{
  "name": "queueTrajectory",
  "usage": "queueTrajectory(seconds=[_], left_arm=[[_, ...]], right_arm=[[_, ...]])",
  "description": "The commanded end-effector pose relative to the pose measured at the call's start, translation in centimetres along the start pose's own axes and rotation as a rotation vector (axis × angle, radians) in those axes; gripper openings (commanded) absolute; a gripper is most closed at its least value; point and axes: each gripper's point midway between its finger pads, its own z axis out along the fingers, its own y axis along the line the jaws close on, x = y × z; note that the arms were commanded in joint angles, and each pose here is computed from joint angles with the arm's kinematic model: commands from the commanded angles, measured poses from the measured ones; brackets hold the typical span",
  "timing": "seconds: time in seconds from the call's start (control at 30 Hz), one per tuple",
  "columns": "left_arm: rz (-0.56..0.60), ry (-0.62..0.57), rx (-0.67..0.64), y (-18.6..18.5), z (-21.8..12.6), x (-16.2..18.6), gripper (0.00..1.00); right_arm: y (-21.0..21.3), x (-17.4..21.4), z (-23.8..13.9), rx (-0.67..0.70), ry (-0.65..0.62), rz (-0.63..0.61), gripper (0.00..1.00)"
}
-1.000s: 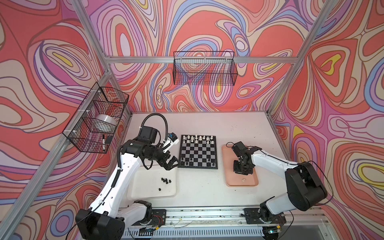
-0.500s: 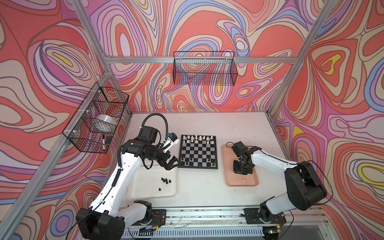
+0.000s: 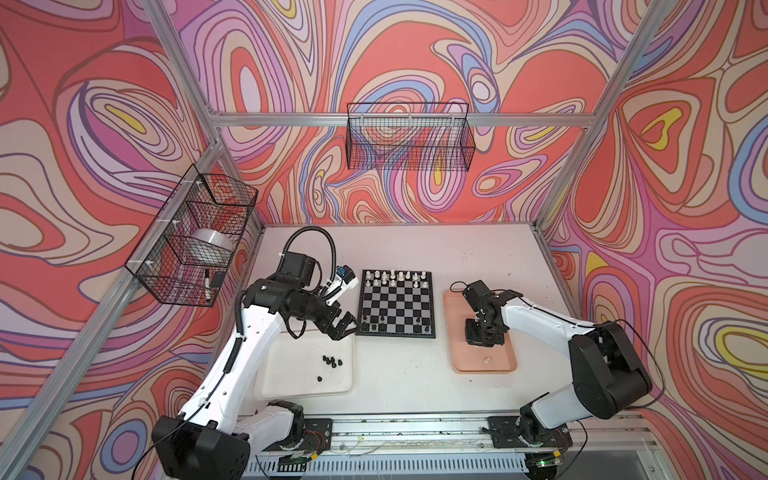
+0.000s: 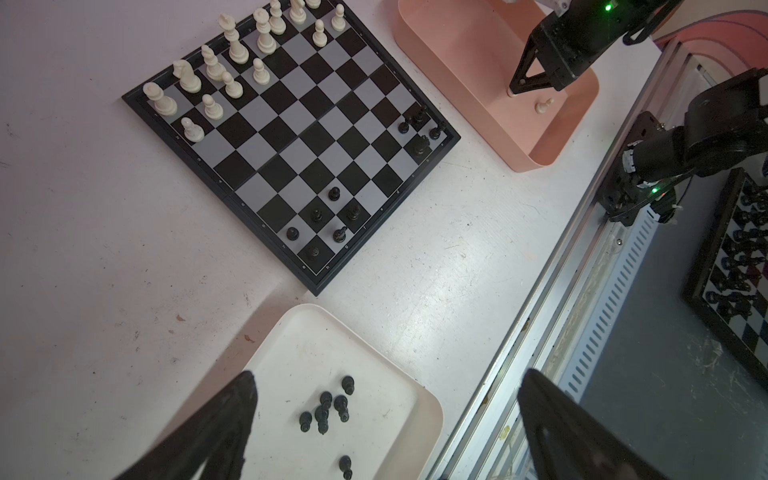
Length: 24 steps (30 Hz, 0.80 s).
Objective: Set up the chess pieces on the board
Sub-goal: 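Close the right gripper on the cream pawn and start lifting it, then carry the held cream pawn with the right gripper over the chessboard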
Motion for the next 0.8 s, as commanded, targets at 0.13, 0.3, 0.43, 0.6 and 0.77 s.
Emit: queueTrajectory(seconds=[0.13, 0.3, 0.43, 0.6, 0.77], left_arm=[[0.013, 0.004, -0.007, -0.1, -0.2, -0.2, 0.99], [0.015, 0.007, -0.016, 0.1, -0.2, -0.2, 0.99], [0.015, 0.009, -0.022, 0.3, -0.1, -0.2, 0.98], [0.014, 0.013, -0.034, 0.6, 0.0, -0.1, 0.98], [0.017, 0.014, -0.047, 0.7, 0.1, 0.1, 0.99]], right_arm=[[0.8, -1.1, -1.1, -0.019, -0.006, -0.035, 0.07], [1.9, -1.9, -1.9, -0.023, -0.012, -0.068, 0.07], [3.5, -3.0, -3.0, -0.024, -0.032, -0.109, 0.07], [6.0, -4.5, -4.6, -0.043, -0.060, -0.159, 0.07], [8.9, -6.3, -6.1, -0.063, -0.091, -0.218, 0.07]])
